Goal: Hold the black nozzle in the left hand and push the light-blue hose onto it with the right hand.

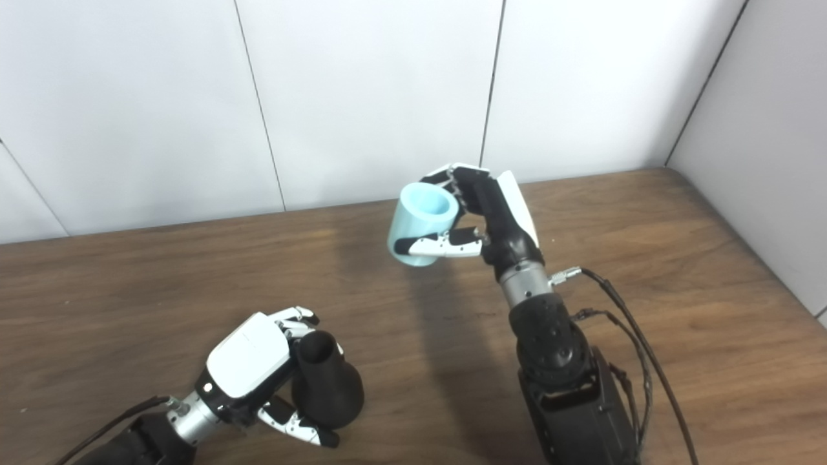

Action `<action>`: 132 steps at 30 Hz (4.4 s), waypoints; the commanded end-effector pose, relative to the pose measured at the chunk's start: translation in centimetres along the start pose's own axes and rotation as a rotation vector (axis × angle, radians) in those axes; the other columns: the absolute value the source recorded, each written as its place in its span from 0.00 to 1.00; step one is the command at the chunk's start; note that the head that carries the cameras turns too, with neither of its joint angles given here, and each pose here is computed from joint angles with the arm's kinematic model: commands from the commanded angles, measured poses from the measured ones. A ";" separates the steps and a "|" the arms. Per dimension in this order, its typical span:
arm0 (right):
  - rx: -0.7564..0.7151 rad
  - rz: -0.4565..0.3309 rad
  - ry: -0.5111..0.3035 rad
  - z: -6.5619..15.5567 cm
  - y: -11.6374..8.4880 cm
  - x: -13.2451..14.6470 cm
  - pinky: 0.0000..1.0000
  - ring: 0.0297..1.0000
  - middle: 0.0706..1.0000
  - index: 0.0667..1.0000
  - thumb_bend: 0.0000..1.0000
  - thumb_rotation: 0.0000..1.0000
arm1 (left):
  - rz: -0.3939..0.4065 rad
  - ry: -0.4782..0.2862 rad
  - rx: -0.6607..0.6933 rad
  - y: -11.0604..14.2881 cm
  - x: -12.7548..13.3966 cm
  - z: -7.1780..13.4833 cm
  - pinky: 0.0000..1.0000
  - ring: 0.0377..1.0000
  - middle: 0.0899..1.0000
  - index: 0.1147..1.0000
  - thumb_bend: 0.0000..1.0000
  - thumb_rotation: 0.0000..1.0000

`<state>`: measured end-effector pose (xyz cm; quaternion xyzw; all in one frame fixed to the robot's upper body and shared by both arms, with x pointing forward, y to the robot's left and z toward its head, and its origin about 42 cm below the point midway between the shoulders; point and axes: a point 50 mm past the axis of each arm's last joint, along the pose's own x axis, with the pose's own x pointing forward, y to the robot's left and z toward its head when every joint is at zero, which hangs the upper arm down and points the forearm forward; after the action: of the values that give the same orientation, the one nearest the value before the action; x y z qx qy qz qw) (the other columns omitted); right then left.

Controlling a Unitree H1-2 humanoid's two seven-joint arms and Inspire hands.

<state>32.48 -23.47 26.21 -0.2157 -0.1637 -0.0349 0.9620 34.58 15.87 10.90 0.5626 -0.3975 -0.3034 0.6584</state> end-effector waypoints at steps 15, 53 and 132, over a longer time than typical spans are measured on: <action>0.074 0.082 -0.285 8.8 1.5 -3.5 0.26 0.30 0.38 0.49 0.52 0.00 | -0.439 -0.030 -0.093 -9.1 -4.3 7.1 0.71 0.46 0.40 0.45 0.52 0.00; -0.117 0.208 -0.397 8.3 1.2 -5.3 0.12 0.17 0.35 0.48 0.52 0.00 | -0.490 -0.020 -0.104 -9.1 -3.2 7.2 0.76 0.46 0.39 0.46 0.52 0.00; -0.266 0.220 -0.464 5.5 3.3 -5.4 0.30 0.38 0.44 0.50 0.51 0.00 | -0.483 -0.044 -0.074 -9.5 -3.8 8.1 0.76 0.46 0.39 0.47 0.51 0.00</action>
<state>26.24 -18.18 25.36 -0.3624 -0.2927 0.1139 0.8775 34.10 12.96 10.82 0.5622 -0.3671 -0.3102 0.6730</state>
